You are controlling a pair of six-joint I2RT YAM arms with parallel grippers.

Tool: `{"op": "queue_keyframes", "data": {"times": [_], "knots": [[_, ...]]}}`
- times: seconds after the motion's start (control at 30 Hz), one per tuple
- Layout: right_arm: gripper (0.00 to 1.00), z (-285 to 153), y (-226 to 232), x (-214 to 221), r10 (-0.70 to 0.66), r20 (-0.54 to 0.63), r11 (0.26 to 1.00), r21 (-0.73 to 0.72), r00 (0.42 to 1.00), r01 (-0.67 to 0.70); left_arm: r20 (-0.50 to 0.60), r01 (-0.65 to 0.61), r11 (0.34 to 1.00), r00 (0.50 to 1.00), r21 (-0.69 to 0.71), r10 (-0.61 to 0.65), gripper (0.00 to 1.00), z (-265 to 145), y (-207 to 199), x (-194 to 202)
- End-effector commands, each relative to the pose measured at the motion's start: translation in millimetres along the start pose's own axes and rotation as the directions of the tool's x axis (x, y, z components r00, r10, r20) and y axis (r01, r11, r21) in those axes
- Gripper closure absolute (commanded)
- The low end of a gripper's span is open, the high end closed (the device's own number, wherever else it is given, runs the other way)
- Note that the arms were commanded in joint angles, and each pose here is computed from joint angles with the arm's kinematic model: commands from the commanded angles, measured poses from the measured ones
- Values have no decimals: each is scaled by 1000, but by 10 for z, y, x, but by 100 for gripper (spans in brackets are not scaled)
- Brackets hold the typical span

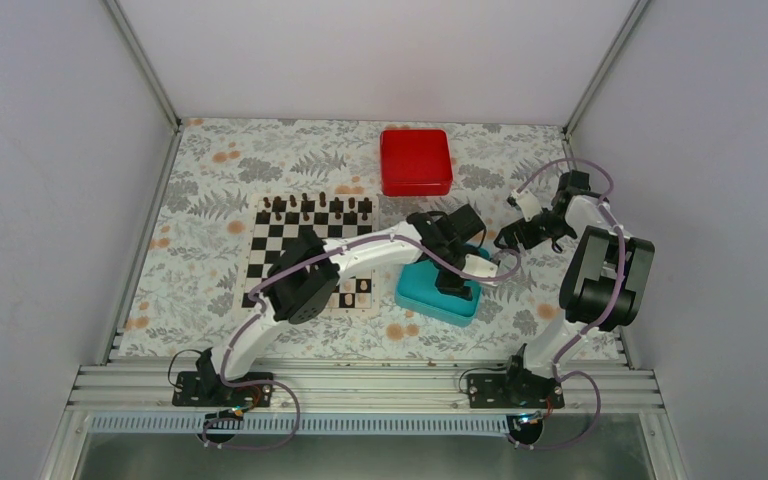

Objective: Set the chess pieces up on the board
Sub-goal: Pick up the chess piece from the storage box.

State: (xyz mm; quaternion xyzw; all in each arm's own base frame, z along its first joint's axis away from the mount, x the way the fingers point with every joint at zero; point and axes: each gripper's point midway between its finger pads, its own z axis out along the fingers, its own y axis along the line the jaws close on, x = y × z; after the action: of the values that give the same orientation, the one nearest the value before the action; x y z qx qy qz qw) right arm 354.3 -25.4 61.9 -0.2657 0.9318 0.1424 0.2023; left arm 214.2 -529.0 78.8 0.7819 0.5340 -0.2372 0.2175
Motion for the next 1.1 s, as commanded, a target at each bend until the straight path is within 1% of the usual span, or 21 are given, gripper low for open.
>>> {"op": "queue_keyframes", "data": {"times": [0.0,0.1,0.23,0.53,0.73,0.8,0.9,0.97,1.07], "knots": [[0,-43,-35,-140,-19,43,1000,7,999,19,-8,-19,1000,1000,5,19,41,167,60,52],[0,-46,-41,-137,-18,44,1000,8,999,18,-16,-16,1000,1000,6,16,46,205,71,80],[0,-66,-54,-151,-19,50,1000,14,999,18,-33,-15,1000,999,-5,15,55,246,95,132],[0,-58,-70,-118,-13,49,1000,15,999,12,-23,3,1000,1000,-3,-3,73,250,93,109],[0,-50,-76,-86,-7,48,1000,16,999,7,-24,8,1000,1000,-5,-9,89,222,85,103],[0,-52,-79,-78,-4,50,1000,16,999,3,-24,11,1000,1000,-7,-11,91,209,89,101],[0,-35,-79,-50,0,45,1000,14,999,-1,-24,11,1000,1000,-27,-11,91,108,111,41],[0,-24,-81,-31,3,40,1000,14,999,-4,-28,6,998,1000,-56,-8,91,-48,141,-4],[0,-25,-101,-25,5,39,1000,17,999,-6,-40,-4,990,999,-139,-2,91,-435,223,-46]]}}
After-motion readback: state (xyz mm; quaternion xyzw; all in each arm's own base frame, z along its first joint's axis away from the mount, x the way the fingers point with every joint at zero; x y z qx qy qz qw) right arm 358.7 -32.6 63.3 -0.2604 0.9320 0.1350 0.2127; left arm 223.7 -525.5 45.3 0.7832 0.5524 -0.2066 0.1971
